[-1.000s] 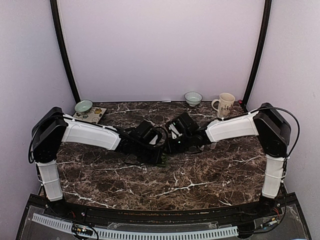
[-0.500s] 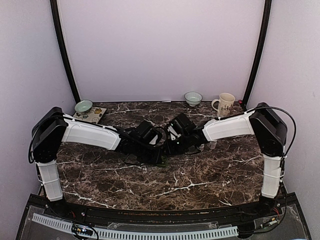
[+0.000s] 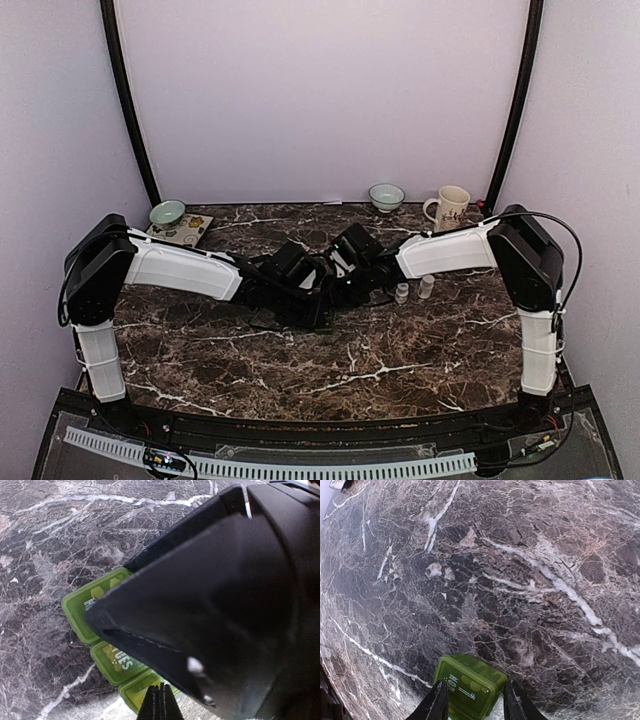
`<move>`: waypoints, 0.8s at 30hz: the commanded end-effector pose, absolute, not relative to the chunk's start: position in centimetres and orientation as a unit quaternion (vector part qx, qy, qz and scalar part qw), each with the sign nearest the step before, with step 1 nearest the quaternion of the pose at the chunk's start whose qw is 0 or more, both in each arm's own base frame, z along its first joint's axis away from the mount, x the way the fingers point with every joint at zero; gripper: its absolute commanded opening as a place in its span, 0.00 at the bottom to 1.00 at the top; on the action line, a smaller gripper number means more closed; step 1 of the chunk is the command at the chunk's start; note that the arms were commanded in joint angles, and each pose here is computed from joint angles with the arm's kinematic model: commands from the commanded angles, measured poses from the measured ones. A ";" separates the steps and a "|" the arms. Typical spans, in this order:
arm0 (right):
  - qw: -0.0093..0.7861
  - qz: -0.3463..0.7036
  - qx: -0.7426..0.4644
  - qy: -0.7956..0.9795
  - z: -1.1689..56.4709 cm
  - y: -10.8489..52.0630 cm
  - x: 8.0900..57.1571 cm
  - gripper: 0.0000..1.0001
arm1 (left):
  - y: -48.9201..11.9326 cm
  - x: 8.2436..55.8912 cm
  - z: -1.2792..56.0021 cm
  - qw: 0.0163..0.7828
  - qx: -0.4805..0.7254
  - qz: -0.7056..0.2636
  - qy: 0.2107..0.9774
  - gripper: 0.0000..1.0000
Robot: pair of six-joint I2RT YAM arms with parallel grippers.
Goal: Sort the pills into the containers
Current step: Close the lid of the pill container in the compartment of the pill container.
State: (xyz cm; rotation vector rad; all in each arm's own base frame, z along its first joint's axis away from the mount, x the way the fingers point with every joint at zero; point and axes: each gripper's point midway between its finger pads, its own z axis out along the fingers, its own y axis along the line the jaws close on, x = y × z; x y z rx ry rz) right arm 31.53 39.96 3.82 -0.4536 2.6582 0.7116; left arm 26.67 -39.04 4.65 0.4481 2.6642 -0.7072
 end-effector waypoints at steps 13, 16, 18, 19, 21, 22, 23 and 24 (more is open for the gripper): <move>0.125 0.232 -0.109 0.959 1.1 39.7 31.3 0.28 | -38.4 25.9 3.1 0.167 0.162 -0.241 0.942 0.00; 0.119 0.224 -0.107 0.961 0.5 39.3 31.1 0.25 | -38.3 26.0 3.1 0.170 0.161 -0.240 0.942 0.00; 0.114 0.219 -0.109 0.963 0.0 39.1 30.8 0.25 | -38.2 25.9 3.0 0.170 0.160 -0.240 0.942 0.00; 0.112 0.215 -0.110 0.964 -0.3 38.9 30.7 0.25 | -38.2 26.0 3.0 0.170 0.160 -0.239 0.942 0.00; 0.107 0.213 -0.113 0.965 -0.7 38.8 30.3 0.24 | -38.1 26.0 2.9 0.170 0.159 -0.239 0.943 0.00; 0.105 0.213 -0.114 0.965 -0.9 38.8 30.2 0.24 | -38.1 26.0 2.9 0.170 0.158 -0.239 0.943 0.00; 0.106 0.216 -0.113 0.964 -0.8 38.8 30.2 0.25 | -38.1 26.0 2.9 0.170 0.157 -0.239 0.943 0.00; 0.110 0.221 -0.113 0.963 -0.5 39.0 30.3 0.26 | -38.1 26.1 3.0 0.171 0.156 -0.240 0.943 0.00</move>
